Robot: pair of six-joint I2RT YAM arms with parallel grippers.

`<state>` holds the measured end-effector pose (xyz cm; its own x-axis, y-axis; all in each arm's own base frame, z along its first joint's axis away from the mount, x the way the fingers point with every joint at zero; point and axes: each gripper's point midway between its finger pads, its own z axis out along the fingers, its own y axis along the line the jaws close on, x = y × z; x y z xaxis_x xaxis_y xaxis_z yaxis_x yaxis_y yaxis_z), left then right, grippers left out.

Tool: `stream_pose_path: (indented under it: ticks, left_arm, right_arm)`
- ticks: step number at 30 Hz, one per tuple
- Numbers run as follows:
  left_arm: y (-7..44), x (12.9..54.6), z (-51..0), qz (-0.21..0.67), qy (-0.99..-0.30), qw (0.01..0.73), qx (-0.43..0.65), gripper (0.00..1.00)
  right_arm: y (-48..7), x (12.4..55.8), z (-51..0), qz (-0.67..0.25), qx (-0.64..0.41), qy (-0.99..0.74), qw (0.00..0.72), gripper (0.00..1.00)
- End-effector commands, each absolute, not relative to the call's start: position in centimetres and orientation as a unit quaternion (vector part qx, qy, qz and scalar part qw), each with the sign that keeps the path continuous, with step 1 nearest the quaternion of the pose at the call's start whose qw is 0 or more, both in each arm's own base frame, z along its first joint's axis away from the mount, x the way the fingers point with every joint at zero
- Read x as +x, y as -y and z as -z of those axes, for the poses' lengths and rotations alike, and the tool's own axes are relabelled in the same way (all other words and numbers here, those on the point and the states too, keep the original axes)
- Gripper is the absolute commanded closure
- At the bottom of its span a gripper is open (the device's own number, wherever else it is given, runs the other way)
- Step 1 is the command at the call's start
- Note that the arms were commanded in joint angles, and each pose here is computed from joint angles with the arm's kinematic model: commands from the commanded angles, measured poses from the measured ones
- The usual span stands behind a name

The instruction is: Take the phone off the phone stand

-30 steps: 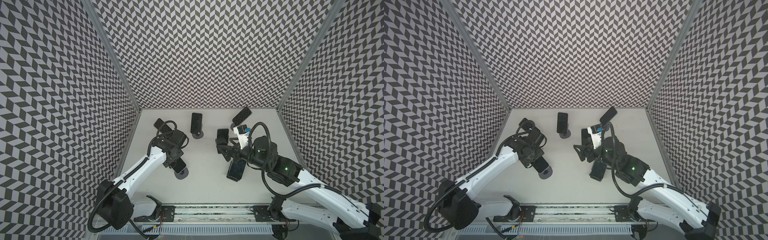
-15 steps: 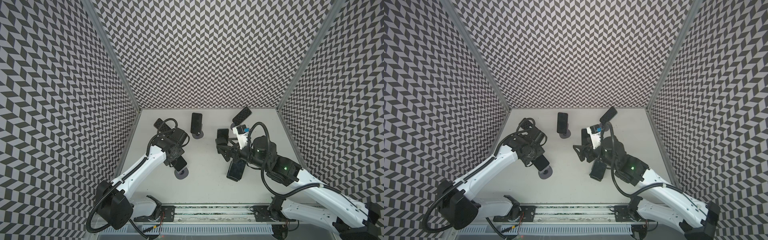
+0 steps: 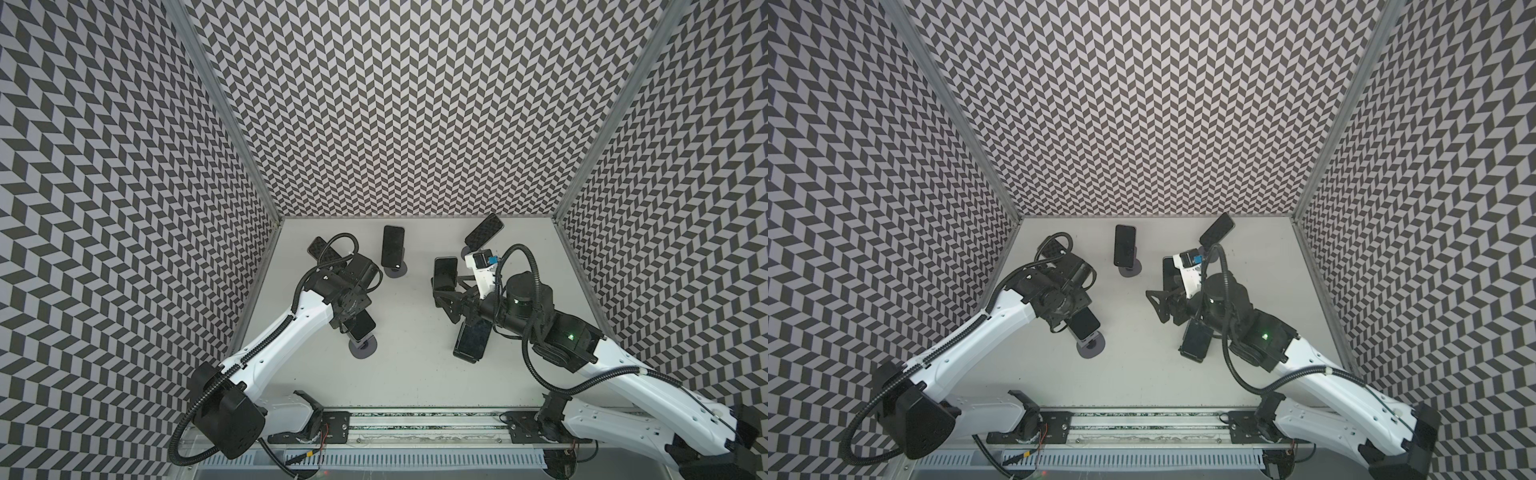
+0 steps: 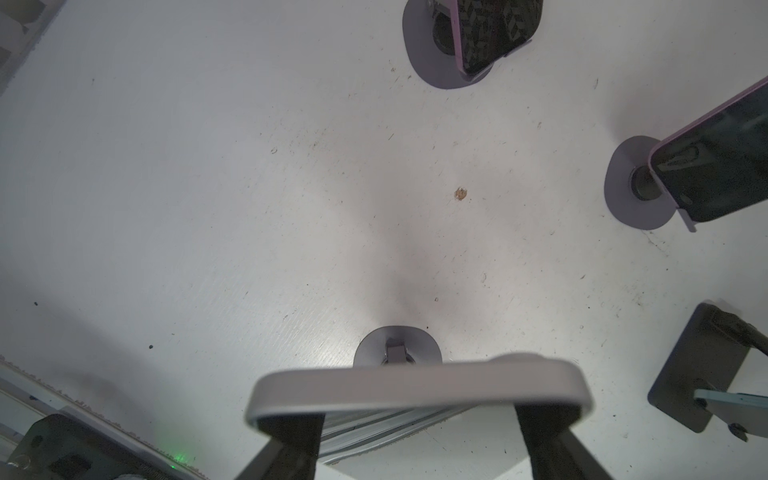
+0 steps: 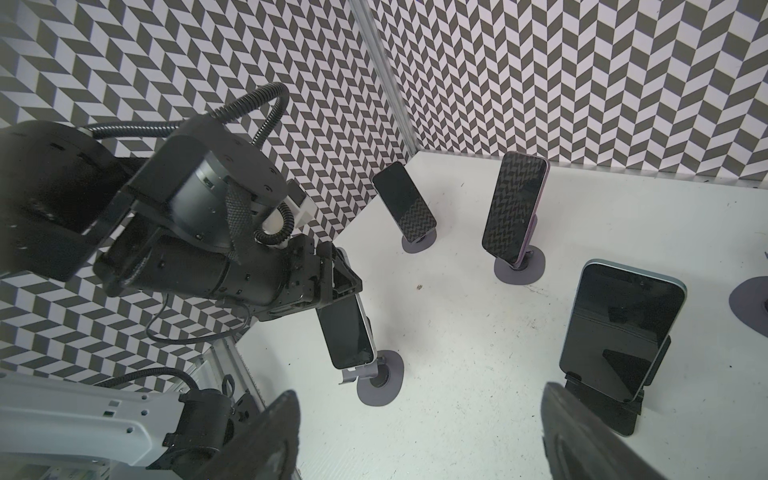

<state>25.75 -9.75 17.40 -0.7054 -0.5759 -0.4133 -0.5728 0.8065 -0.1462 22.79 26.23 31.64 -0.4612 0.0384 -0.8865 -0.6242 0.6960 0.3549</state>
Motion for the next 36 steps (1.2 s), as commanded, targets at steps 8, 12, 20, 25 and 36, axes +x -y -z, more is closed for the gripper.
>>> stream_pose_path:
  ticks: [8, 12, 20, 25, 36]
  left_arm:
    - [11.4, 26.8, -21.2, 0.012, -0.920, 0.279, -0.275, 0.36]
    - [12.9, 26.7, -21.5, 0.016, -0.924, 0.283, -0.257, 0.36]
    - [15.7, 26.1, -20.7, 0.028, -0.936, 0.268, -0.227, 0.36]
    - [17.1, 25.7, -19.8, 0.035, -0.943, 0.256, -0.212, 0.36]
    - [19.1, 25.7, -18.6, 0.044, -0.952, 0.239, -0.189, 0.35]
  right_arm:
    - [-25.7, 22.9, -34.6, -0.358, -0.173, -0.757, 0.518, 0.13]
    - [-25.2, 22.7, -34.8, -0.356, -0.167, -0.759, 0.519, 0.13]
    - [-24.2, 22.4, -34.2, -0.348, -0.157, -0.765, 0.519, 0.14]
    - [-23.5, 22.3, -34.2, -0.339, -0.151, -0.766, 0.525, 0.14]
    - [-21.9, 22.0, -34.3, -0.319, -0.143, -0.768, 0.536, 0.14]
